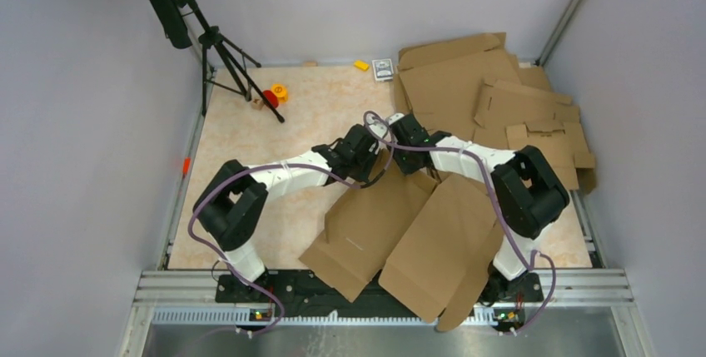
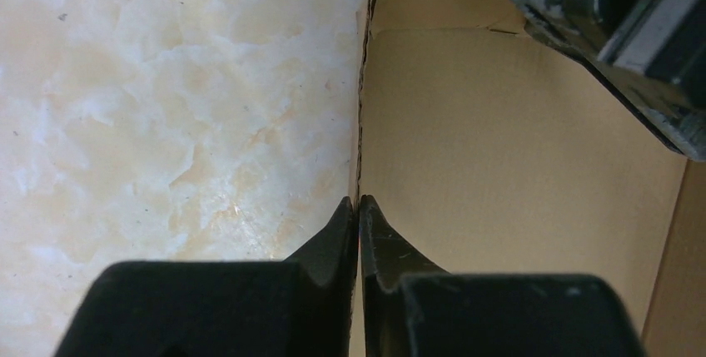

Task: Fold the paper box

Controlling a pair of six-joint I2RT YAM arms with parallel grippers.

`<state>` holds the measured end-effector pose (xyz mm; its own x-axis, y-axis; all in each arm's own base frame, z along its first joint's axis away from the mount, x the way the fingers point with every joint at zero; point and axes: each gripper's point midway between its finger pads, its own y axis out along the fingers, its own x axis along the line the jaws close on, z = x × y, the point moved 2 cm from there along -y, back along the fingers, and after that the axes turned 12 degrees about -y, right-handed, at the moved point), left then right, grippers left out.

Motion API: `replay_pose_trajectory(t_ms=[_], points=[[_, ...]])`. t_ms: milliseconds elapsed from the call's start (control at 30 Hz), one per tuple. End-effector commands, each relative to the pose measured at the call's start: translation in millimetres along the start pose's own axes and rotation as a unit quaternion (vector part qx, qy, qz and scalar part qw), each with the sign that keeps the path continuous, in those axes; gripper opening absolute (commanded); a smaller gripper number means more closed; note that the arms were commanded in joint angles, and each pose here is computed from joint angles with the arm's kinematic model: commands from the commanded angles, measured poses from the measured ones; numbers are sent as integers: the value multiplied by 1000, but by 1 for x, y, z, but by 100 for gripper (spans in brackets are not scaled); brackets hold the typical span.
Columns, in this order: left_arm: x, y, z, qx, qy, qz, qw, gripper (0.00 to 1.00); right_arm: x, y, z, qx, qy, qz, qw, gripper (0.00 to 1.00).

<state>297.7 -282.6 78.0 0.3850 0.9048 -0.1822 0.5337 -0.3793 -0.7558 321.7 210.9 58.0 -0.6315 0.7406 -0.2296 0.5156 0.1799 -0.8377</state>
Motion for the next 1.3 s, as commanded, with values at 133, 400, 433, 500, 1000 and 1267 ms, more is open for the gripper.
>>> replay_pose_trajectory(t_ms=[133, 400, 433, 500, 1000, 1267], points=[[-15, -16, -26, -65, 0, 57, 996, 5, -3, -12, 10, 41, -14, 33, 999, 46], [-15, -15, -24, -56, 8, 57, 997, 4, -7, -22, 21, 55, -38, 35, 997, 44], [-15, -16, -23, -56, 7, 56, 997, 4, -6, -21, 21, 56, -39, 34, 997, 38], [-14, -17, -23, -59, 6, 55, 997, 4, -4, -18, 24, 62, -59, 21, 996, 37], [-12, -13, -20, -56, 7, 49, 997, 5, -7, -12, 33, 83, -102, 85, 988, 33], [-11, -13, -20, -56, 7, 47, 997, 5, -2, -17, 32, 87, -100, 78, 988, 50]])
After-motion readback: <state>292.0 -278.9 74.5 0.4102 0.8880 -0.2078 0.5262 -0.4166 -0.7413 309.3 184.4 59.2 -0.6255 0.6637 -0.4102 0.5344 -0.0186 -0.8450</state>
